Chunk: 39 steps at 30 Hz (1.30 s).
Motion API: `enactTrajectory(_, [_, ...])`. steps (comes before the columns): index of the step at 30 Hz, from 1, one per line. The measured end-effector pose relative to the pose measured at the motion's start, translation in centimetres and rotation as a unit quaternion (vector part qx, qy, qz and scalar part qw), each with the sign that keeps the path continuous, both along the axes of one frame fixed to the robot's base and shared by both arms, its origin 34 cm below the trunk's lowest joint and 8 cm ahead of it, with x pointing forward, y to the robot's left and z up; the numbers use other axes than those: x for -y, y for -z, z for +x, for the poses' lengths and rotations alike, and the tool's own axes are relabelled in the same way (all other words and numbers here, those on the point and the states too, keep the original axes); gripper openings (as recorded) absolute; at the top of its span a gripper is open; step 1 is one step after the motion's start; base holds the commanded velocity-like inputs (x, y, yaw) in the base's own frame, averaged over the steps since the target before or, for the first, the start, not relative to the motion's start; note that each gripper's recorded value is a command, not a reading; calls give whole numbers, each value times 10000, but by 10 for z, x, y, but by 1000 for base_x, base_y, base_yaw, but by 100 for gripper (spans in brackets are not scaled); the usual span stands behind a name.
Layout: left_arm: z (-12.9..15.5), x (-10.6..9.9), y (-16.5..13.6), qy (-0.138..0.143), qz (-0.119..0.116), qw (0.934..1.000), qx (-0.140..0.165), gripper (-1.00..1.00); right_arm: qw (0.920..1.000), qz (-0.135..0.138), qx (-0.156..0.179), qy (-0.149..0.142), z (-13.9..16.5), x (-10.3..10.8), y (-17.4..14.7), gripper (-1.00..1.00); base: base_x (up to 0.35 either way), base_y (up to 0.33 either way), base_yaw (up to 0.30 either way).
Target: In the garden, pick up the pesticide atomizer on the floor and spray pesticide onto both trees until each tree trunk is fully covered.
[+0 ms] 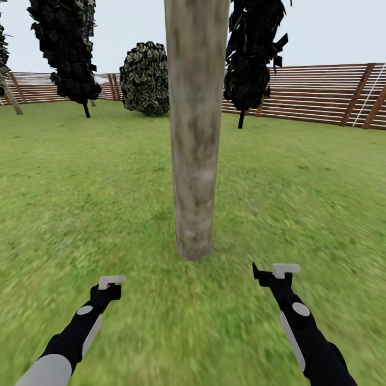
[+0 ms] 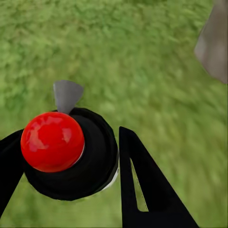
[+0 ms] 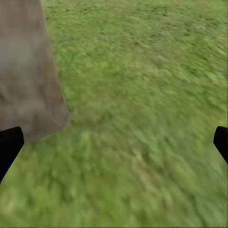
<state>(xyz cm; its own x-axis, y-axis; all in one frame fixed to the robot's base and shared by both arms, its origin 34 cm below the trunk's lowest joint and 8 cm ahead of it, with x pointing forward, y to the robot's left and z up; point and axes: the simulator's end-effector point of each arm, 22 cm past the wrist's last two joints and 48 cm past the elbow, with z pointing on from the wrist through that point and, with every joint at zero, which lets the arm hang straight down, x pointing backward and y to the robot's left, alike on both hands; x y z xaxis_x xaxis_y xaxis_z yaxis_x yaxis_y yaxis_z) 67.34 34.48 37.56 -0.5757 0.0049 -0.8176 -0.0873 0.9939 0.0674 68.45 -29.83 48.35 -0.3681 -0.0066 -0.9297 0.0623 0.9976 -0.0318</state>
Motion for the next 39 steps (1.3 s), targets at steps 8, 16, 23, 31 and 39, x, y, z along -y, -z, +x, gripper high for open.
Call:
enactTrajectory(8, [0,0,0,4,5,10000,-4,-100,10000,-6,-3,3,0,0,0,100,213,0,0])
enactTrajectory(16, [0,0,0,1,1,10000,-3,-100,10000,0,-2,-1,0,0,0,100,8,0,0])
enactTrajectory(23, [0,0,0,3,5,10000,-3,-100,10000,0,-2,0,0,0,0,100,189,0,0])
enactTrajectory(31, [0,0,0,4,5,10000,-4,-100,10000,0,-2,-1,0,0,0,100,333,-12,0])
enactTrajectory(39, [0,0,0,4,5,10000,-4,-100,10000,0,-2,-1,0,0,0,100,259,-45,0])
